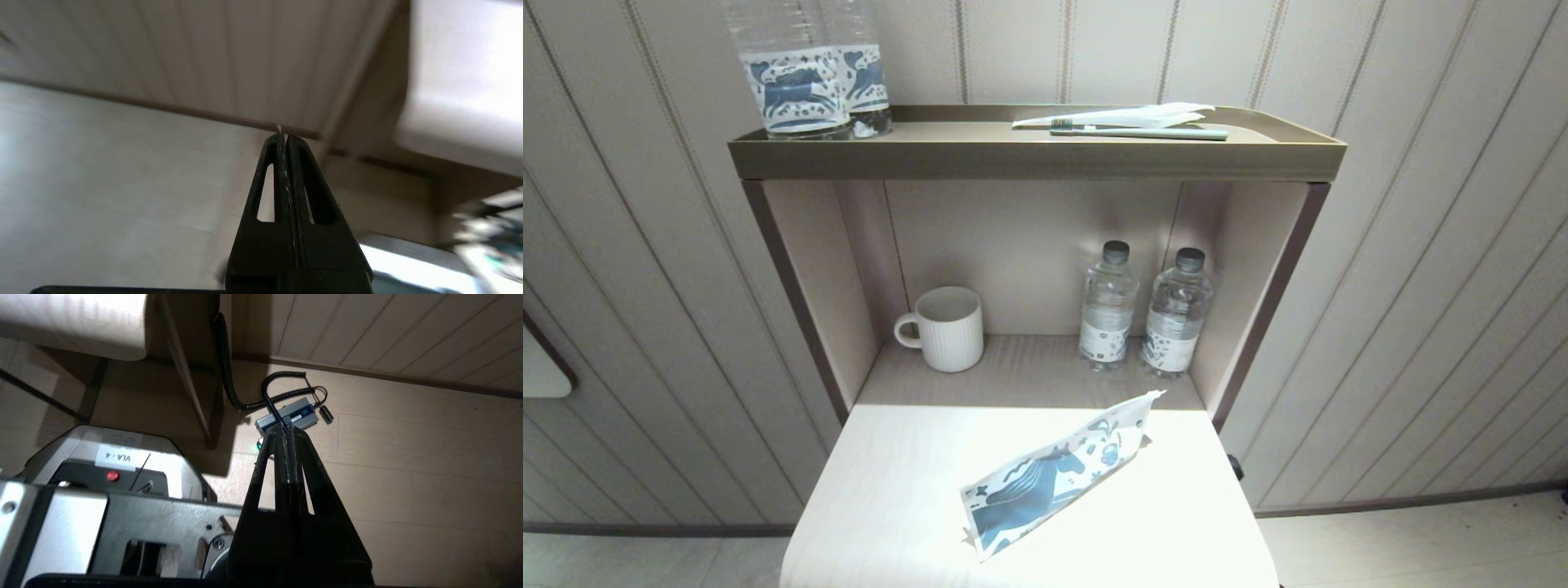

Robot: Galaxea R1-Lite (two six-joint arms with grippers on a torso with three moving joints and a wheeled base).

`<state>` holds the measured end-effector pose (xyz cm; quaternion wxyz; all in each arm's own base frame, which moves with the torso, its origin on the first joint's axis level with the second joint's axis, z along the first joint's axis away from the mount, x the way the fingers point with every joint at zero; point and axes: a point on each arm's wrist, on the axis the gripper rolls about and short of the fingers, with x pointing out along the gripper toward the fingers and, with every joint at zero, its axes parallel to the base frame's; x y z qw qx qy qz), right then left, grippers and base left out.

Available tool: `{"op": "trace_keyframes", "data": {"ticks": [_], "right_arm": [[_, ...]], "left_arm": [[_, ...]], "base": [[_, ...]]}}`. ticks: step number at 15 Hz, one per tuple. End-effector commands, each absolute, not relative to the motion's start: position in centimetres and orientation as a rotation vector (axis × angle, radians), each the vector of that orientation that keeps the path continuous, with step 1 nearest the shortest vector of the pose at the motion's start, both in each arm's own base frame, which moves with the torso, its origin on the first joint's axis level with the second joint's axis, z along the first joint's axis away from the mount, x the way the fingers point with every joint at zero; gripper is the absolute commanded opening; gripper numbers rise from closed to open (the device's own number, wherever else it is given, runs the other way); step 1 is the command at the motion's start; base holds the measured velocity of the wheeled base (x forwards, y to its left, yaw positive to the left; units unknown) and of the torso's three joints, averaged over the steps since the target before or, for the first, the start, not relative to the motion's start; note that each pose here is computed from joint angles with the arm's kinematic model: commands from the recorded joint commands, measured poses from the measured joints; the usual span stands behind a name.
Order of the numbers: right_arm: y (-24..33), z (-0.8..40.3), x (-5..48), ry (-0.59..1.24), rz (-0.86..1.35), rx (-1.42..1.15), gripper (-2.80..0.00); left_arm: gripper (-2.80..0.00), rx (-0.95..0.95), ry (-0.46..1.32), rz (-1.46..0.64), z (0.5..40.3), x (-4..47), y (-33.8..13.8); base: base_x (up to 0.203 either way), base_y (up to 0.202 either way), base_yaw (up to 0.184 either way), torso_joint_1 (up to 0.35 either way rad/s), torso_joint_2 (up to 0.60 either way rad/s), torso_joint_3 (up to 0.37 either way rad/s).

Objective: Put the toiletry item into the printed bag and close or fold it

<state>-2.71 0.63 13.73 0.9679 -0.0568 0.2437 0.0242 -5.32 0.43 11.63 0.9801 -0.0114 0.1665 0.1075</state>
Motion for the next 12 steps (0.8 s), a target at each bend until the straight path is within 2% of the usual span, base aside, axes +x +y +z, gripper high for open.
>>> {"op": "trace_keyframes", "data": {"ticks": [1, 3, 4, 8, 12], "right_arm": [[0.5, 11.6, -1.8, 0.384, 0.034, -0.134, -2.80], [0.3, 9.7, -0.2, 0.227, 0.020, -0.159, -2.80], [0.3, 9.5, 0.0, 0.175, 0.019, -0.158, -2.80], [0.6, 9.5, 0.1, 0.148, 0.130, -0.140, -2.80], [0.6, 9.4, 0.0, 0.162, 0.176, -0.133, -2.80]], "left_arm": [[-2.80, 0.054, 0.185, 0.260, 9.9, -4.5, 0.6], [-2.80, 0.118, 0.102, 0.270, 9.4, -3.8, 0.6], [-2.80, 0.122, 0.097, 0.194, 9.4, -3.8, 0.4], [-2.80, 0.152, 0.122, -0.069, 7.7, -3.0, -0.2], [-2.80, 0.147, 0.115, -0.039, 7.6, -2.9, -0.1]], "base": [[0.000, 0.000, 0.000, 0.000, 0.00, 0.000], [0.000, 0.000, 0.000, 0.000, 0.00, 0.000], [0.000, 0.000, 0.000, 0.000, 0.00, 0.000], [0.000, 0.000, 0.000, 0.000, 0.00, 0.000], [0.000, 0.000, 0.000, 0.000, 0.00, 0.000]]}}
